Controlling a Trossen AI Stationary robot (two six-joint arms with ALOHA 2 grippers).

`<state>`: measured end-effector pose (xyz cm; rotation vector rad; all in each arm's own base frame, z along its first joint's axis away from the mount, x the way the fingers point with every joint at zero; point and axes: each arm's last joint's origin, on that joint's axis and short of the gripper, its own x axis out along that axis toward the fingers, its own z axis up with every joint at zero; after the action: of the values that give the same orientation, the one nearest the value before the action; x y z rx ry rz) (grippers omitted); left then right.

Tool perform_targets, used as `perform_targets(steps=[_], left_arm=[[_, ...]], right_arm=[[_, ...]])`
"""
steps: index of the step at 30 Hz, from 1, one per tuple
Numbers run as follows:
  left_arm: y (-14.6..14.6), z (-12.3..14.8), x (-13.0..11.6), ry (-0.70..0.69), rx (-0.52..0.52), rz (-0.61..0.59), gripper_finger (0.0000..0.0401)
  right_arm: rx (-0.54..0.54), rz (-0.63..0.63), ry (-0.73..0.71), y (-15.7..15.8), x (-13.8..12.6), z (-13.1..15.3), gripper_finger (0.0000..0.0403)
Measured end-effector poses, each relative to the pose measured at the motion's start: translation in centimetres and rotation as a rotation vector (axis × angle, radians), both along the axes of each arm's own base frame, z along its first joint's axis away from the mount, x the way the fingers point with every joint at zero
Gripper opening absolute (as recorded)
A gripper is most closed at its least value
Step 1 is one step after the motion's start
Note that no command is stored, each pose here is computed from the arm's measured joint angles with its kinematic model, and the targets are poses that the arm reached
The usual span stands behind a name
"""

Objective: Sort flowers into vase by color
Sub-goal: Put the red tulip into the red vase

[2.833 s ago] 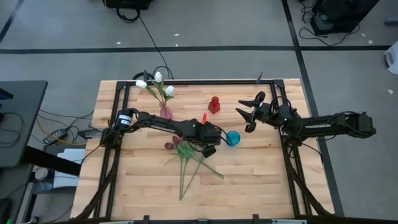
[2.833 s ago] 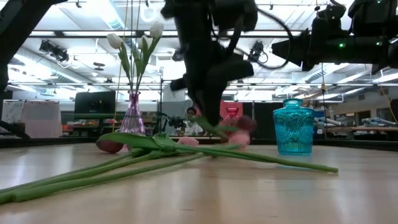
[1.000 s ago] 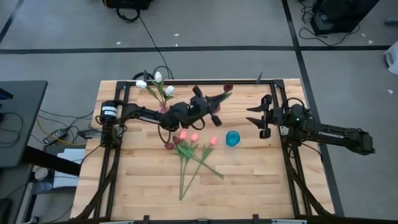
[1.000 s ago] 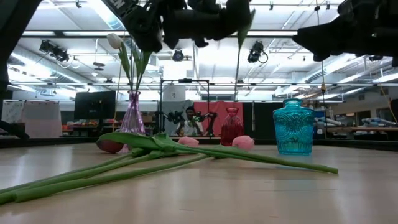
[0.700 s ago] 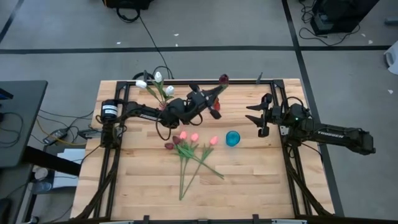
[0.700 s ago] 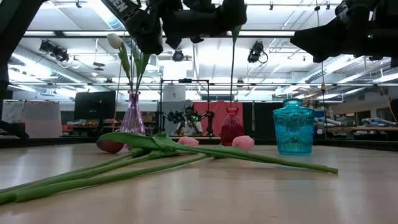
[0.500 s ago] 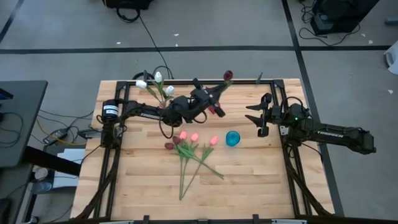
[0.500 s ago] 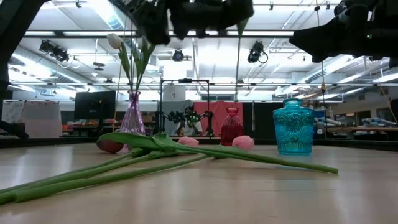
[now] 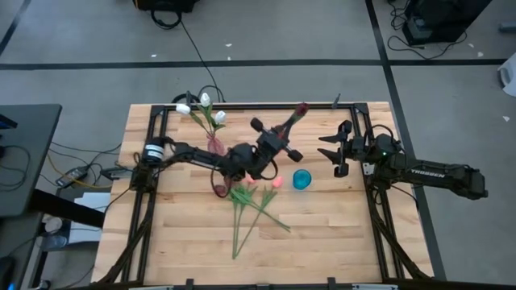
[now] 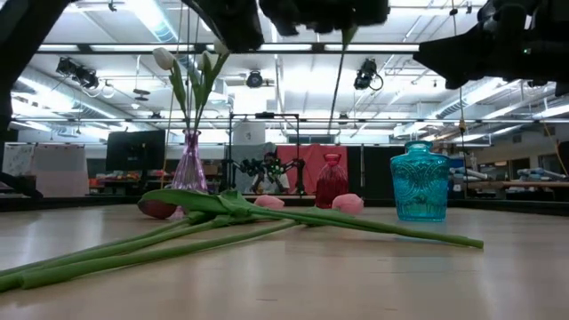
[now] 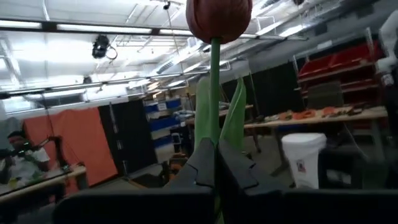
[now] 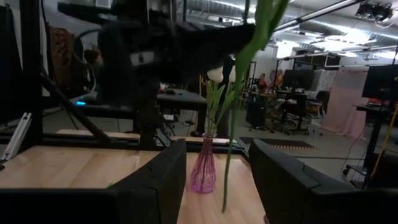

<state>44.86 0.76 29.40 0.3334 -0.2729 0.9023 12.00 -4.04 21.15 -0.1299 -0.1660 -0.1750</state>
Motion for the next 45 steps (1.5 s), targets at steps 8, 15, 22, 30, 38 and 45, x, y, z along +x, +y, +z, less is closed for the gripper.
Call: perform_targets(steps=[8,15,22,30,38,45], left_arm=[[3.2,-0.5,0.4,-0.114,-0.013,0.038,0.0007],[6.0,-0.6,0.2,-0.203,-0.027,-0.009,0.0008],[6.8,-1.9,0.6,-0.161,-0.024,0.000,0.0009],[7.4,-2.8,1.0,-0.092,-0.075,0.023,0.0010],[8.5,-4.3,1.4,-0.010,-0.196,0.083,0.0010],[8.0,-4.6,1.1,-0.042,-0.273,0.260,0.0037]], right_arm=[[0.009,0.002,0.000,0.0,0.0,0.0,0.0187],[0.002,0.001,0.002,0.0,0.0,0.0,0.0187],[0.002,0.001,0.002,0.0,0.0,0.0,0.0187],[-0.001,0.001,-0.003,0.0,0.0,0.0,0.0187],[-0.001,0.001,-0.003,0.0,0.0,0.0,0.0187],[-0.003,0.001,-0.011,0.0,0.0,0.1,0.0187]])
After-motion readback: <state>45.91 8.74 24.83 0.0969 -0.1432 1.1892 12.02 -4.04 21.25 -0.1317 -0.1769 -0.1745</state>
